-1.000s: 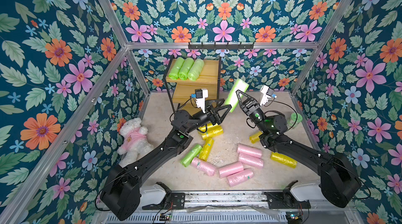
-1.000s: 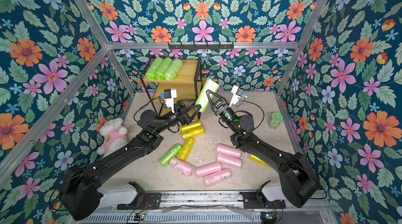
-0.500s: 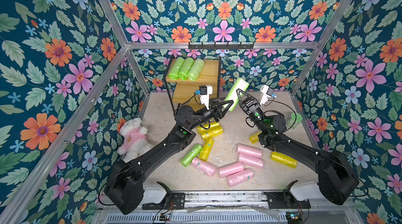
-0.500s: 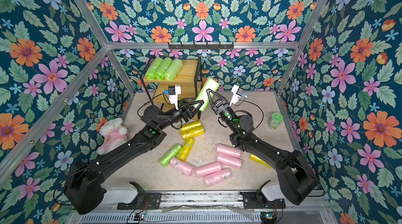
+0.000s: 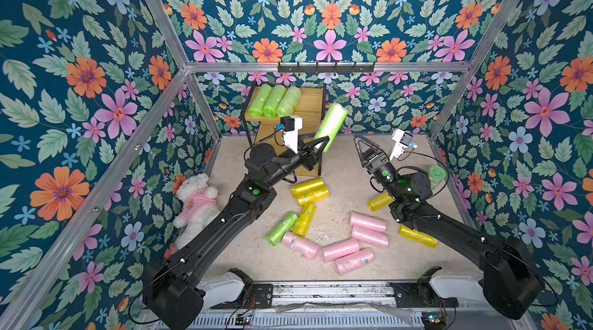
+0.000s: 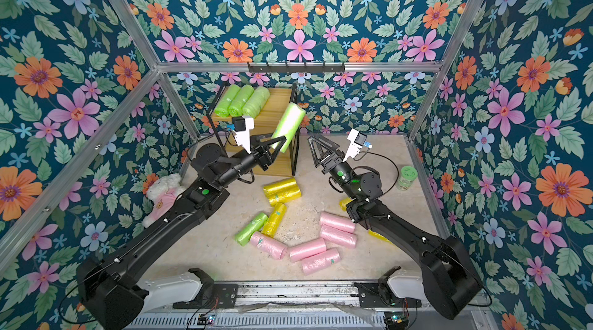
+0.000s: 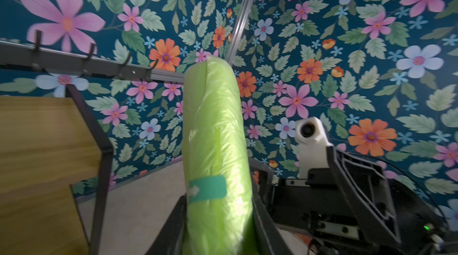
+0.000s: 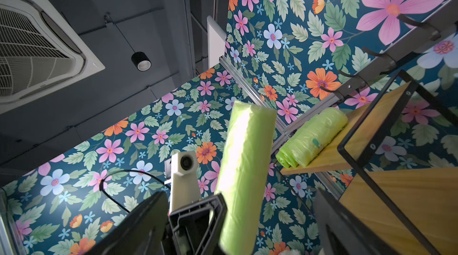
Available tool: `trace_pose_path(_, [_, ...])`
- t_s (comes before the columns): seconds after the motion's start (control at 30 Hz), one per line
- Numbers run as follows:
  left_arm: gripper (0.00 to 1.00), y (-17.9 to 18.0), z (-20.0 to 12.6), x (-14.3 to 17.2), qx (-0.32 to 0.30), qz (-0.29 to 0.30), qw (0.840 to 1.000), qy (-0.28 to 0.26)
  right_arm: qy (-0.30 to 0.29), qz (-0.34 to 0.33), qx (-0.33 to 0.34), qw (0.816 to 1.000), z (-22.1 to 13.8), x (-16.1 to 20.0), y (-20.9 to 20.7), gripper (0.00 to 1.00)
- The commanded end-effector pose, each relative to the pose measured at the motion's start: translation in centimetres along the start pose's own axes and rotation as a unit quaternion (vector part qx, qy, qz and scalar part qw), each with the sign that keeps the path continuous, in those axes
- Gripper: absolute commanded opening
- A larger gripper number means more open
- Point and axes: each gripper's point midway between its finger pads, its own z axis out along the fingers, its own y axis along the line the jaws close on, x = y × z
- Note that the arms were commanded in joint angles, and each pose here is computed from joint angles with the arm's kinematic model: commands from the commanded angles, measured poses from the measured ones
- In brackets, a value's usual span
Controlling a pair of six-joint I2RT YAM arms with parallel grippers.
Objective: Sort the rolls of trash bags by color and place them on the shelf
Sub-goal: Pick up the roll of trash bags from the center of the board, then place the roll of trash bags on the shelf.
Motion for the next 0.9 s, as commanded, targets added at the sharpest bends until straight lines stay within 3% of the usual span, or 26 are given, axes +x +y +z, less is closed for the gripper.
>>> trace_pose_path(0.0, [0.25,4.5,-1.1,-1.4,-0.136,0.076,0.988,0.02,0.012,-0.071,0.041,0.997,-0.6,0.1,-1.0,0.96])
trace_pose_path(0.13, [0.24,8.0,-1.2,-2.9,-0.233,0.124,0.963,0.055,0.012,-0.104,0.066,0.992,-1.3,-0.2,-1.4,0.96])
trace_pose_path(0.23, [0.24,9.5,-0.3,-3.4,-0.268,0.155,0.947,0.085,0.015,-0.115,0.073,0.99,-1.3,-0.3,-1.5,0.96])
trace_pose_path(0.6, [0.25,13.6,4.0,-3.5,-0.33,0.225,0.899,0.177,0.023,-0.121,0.087,0.989,-1.6,0.1,-2.2,0.96])
trace_pose_path(0.87, [0.27,15.5,6.4,-2.5,-0.35,0.25,0.877,0.213,0.022,-0.121,0.091,0.988,-1.6,0.1,-2.4,0.96])
